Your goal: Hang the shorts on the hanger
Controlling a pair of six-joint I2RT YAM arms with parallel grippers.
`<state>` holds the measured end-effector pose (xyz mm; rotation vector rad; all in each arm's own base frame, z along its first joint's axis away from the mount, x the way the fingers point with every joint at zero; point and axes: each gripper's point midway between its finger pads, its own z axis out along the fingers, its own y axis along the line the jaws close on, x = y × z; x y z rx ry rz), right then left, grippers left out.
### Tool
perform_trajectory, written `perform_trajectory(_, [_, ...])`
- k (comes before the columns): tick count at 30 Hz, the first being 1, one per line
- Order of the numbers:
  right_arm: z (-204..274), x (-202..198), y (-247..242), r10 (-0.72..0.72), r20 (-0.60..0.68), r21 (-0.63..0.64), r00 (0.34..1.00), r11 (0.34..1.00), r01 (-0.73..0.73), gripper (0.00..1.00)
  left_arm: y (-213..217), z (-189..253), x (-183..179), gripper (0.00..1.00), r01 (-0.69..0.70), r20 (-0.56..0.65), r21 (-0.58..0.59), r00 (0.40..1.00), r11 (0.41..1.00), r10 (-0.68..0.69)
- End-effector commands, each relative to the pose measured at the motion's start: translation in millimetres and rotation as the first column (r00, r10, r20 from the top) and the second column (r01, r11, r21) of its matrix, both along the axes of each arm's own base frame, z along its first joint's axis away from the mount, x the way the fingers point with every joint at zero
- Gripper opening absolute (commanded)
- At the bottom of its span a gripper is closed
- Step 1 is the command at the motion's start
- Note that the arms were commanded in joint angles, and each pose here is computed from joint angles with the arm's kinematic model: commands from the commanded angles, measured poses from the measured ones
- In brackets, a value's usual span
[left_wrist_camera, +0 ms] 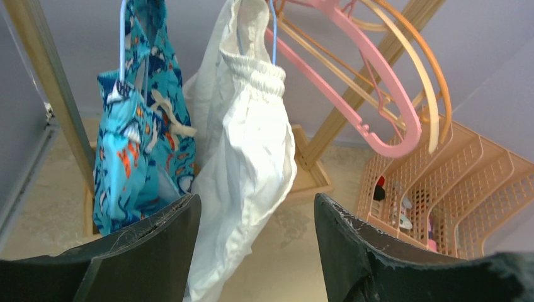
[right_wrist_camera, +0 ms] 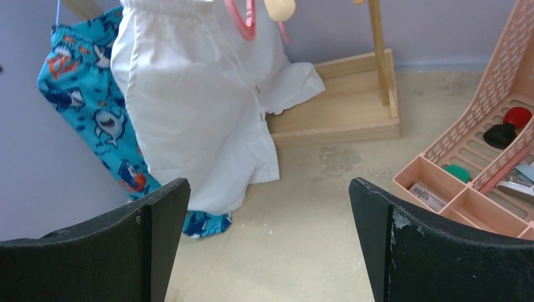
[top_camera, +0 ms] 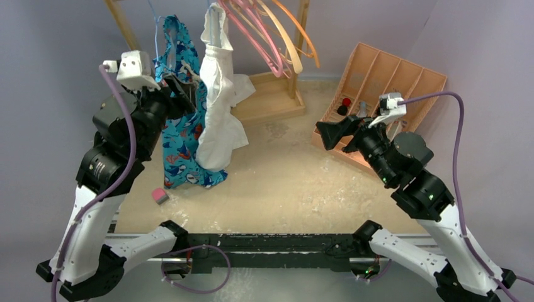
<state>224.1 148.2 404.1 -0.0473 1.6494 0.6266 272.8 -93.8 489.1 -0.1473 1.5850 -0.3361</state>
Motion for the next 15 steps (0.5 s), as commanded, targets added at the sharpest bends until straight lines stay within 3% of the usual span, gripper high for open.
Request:
perform_trajectory(1, [30, 7, -19, -0.132, -0.004, 0.137, 0.991, 0.982, 0.132, 0.99, -3, -22, -16, 0.66, 0.049, -0.05, -0.043, 0.997, 0.998, -0.051])
perform_trajectory(5, [29, 9, -25, -0.169, -0.003, 0.15, 0.986, 0.974, 0.167, 0.99, -2, -40, -27, 0.66, 0.068, -0.064, -0.069, 0.995, 0.995, -0.072])
perform_trajectory(15, [21, 1, -5, -0.051, 0.017, 0.142, 0.999, 0.989, 0.048, 0.99, -25, -108, -30, 0.7, 0.113, -0.197, -0.195, 0.968, 0.974, -0.152])
